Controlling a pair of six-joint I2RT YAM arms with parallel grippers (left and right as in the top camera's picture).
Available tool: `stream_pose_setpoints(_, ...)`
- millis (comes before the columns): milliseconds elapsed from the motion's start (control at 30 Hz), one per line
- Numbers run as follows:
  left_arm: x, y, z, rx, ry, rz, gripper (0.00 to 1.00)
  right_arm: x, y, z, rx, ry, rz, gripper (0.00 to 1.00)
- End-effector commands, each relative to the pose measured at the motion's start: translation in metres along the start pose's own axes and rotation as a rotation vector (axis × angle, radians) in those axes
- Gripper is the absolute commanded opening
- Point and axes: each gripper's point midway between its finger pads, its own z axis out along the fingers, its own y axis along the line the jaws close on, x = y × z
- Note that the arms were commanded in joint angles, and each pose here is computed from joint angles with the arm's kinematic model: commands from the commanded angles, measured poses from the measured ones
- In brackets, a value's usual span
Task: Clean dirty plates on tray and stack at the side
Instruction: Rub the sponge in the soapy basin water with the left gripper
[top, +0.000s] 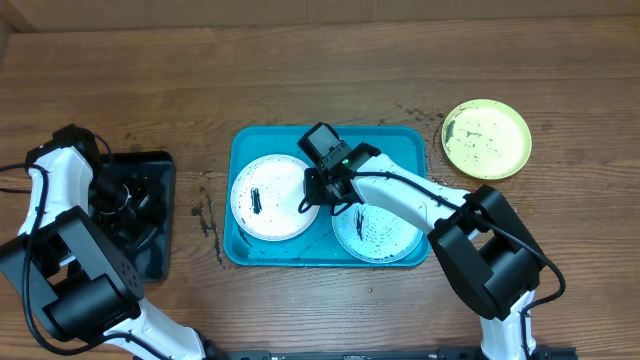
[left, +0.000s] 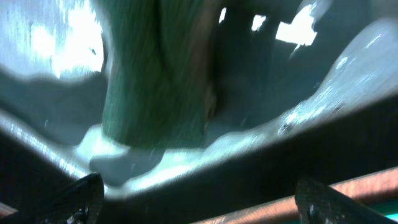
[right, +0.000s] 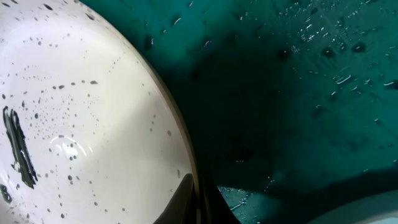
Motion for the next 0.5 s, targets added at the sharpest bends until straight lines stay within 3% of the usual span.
stream_pose_setpoints(0, -0.021, -0.004, -0.008, 0.008, -0.11, 0.002, 0.98, -0.006, 0.004, 0.001, 0.003, -0.021, -0.002, 0.04)
stream_pose_setpoints(333, -0.041, 0.022, 0.004, -0.128, -0.226, -0.047, 0.97, -0.006, 0.004, 0.001, 0.004, -0.02, -0.002, 0.04)
stream_pose_setpoints(467, -0.044, 0.02, 0.012, -0.111, -0.246, -0.049, 0.97, -0.005, 0.003, 0.001, 0.006, -0.018, -0.006, 0.04)
